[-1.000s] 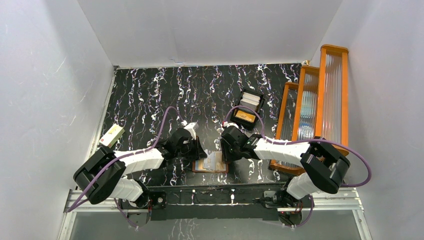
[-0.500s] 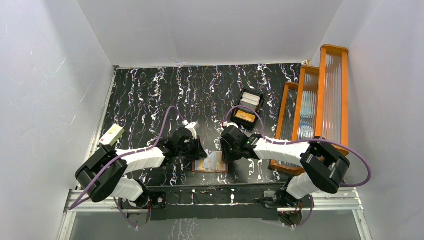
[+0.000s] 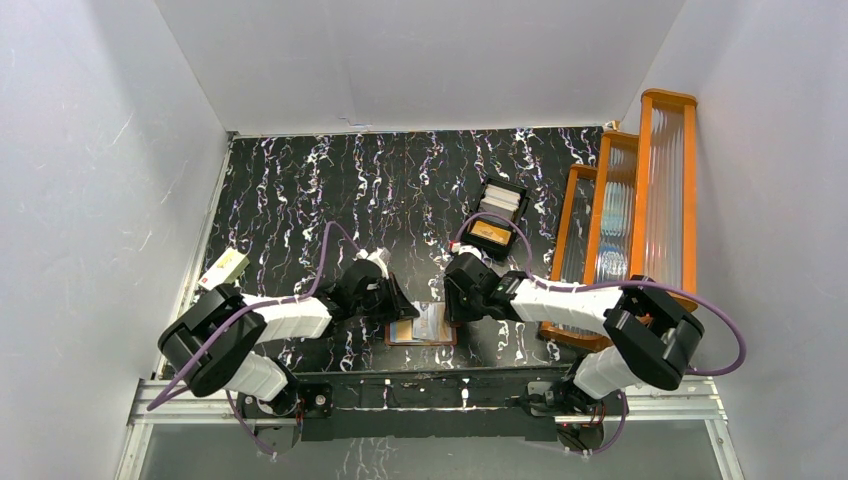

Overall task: Put the credit cards into the card holder
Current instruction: Insert the credit card into the card holder.

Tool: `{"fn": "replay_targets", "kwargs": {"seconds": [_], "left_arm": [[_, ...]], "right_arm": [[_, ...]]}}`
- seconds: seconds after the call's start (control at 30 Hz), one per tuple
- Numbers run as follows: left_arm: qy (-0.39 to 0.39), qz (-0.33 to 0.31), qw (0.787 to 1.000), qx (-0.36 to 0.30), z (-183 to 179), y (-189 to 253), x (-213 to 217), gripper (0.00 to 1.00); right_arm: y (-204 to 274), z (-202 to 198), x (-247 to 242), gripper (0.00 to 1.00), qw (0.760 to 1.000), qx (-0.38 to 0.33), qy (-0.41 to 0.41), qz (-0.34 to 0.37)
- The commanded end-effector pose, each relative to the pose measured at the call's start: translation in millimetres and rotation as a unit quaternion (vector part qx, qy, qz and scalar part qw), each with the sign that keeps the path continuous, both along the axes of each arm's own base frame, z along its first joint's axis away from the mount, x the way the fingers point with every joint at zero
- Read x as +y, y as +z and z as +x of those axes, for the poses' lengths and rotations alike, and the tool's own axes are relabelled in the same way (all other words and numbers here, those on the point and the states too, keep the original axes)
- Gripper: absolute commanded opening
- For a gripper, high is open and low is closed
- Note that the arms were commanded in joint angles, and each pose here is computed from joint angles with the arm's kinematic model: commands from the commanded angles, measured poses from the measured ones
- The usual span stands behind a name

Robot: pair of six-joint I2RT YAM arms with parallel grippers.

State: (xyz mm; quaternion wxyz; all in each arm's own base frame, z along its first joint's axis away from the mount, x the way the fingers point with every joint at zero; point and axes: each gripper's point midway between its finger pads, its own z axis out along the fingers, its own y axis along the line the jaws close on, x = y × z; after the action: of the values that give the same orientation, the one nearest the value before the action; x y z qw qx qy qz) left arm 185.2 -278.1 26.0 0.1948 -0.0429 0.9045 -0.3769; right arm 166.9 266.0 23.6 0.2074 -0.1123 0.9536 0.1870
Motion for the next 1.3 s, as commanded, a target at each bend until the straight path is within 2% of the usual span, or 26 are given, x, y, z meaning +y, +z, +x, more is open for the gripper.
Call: {"fn": "replay_targets", "kwargs": {"seconds": [0.0,0.3,0.53,0.73,0.97,1.13,1.27], "left_arm": [[0.006,0.016,0.999,0.038,-12.7,-18.5,4.2,0.00],[0.063,0.059,0.996,0.013,-4.3,-27.2,21.5,0.00],[0.106,0.046,0.993,-0.009,-2.6,-17.1,36.5,0.00],[0.112,0.047,0.992,-0.022,-2.4,-14.7,41.4,0.00],[0.072,0.017,0.997,-0.007,-12.0,-20.9,20.9,0.00],[0.061,0.025,0.998,-0.004,-14.1,-23.8,16.7,0.20],[0.073,0.039,0.996,-0.016,-9.1,-12.8,21.9,0.32]], "right_arm": [[-9.8,-6.2,0.5,0.38,1.000,0.013,-0.012,0.009],[-10.5,-7.6,3.1,0.38,1.000,0.018,-0.014,0.017],[-9.3,-7.3,1.3,0.37,0.999,0.016,-0.020,0.019],[-10.2,-8.2,2.3,0.36,0.999,0.020,-0.020,0.021],[-9.8,-8.5,6.1,0.35,0.999,0.024,-0.025,0.032],[-8.3,-7.0,6.6,0.35,0.999,0.026,-0.031,0.036],[1.7,-3.2,3.2,0.39,0.998,0.018,-0.039,0.039]]}}
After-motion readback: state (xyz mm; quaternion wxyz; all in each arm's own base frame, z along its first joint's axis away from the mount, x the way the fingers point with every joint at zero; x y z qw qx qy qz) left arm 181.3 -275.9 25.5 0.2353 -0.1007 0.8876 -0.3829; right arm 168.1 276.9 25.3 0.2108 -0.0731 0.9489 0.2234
